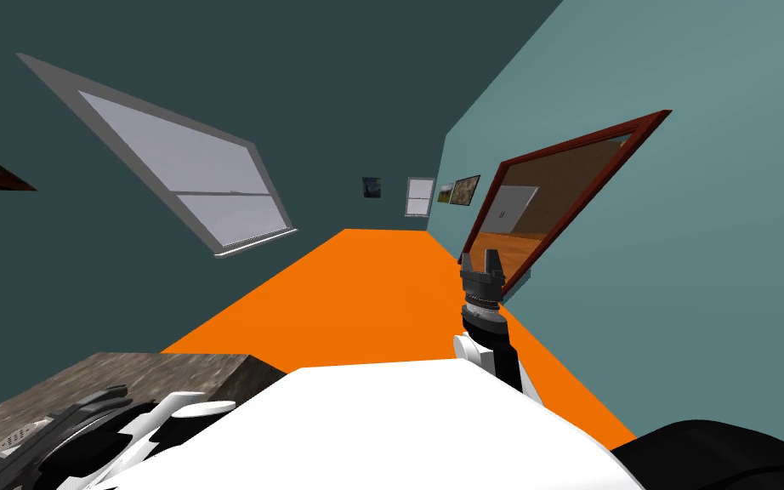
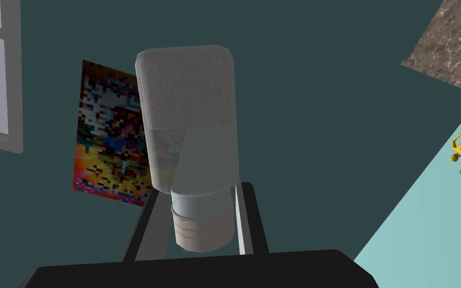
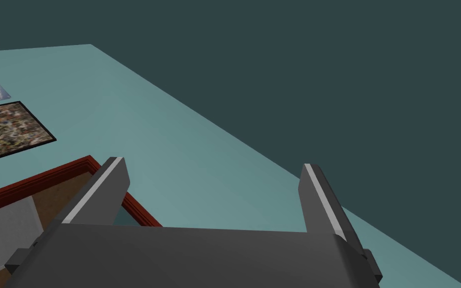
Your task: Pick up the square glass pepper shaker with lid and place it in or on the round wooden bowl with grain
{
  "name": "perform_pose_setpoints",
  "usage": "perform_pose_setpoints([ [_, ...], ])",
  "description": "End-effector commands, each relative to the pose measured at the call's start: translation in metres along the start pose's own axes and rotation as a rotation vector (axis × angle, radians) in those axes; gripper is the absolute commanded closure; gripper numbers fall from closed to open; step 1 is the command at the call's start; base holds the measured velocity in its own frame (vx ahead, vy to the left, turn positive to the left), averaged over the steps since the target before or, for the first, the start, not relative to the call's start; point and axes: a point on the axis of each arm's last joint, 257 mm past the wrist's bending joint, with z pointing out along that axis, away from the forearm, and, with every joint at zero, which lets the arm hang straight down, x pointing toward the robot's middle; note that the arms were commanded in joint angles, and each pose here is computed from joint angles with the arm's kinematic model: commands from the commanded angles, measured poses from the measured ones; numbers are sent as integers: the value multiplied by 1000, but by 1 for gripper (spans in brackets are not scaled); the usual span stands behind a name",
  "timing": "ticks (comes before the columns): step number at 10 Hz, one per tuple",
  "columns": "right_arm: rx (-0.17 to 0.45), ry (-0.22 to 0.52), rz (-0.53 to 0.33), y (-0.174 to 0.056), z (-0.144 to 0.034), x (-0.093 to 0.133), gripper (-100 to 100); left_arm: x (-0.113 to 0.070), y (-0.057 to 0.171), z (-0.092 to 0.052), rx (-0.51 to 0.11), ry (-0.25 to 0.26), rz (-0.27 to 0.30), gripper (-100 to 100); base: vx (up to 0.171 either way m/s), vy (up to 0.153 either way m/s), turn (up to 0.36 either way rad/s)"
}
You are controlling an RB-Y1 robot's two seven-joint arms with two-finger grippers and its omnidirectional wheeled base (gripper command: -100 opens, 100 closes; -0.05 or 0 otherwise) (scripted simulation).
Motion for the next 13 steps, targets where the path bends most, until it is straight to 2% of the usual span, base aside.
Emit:
perform_pose_setpoints([
  [1, 0, 0, 0, 0, 0, 0, 0, 9, -2, 0, -1, 29, -11, 100, -91, -213, -28],
  [5, 0, 0, 0, 0, 0, 0, 0, 25, -16, 2, 12, 94, -18, 100, -72, -183, -29],
  [7, 0, 0, 0, 0, 0, 0, 0, 22, -22, 7, 35, 104, 6, 100, -202, -115, 64],
  [12, 0, 0, 0, 0, 0, 0, 0, -5, -31, 21, 82, 66, 35, 100, -216, 47, 156],
  [13, 0, 0, 0, 0, 0, 0, 0, -15, -34, 26, 97, 50, 39, 100, -229, 51, 204],
])
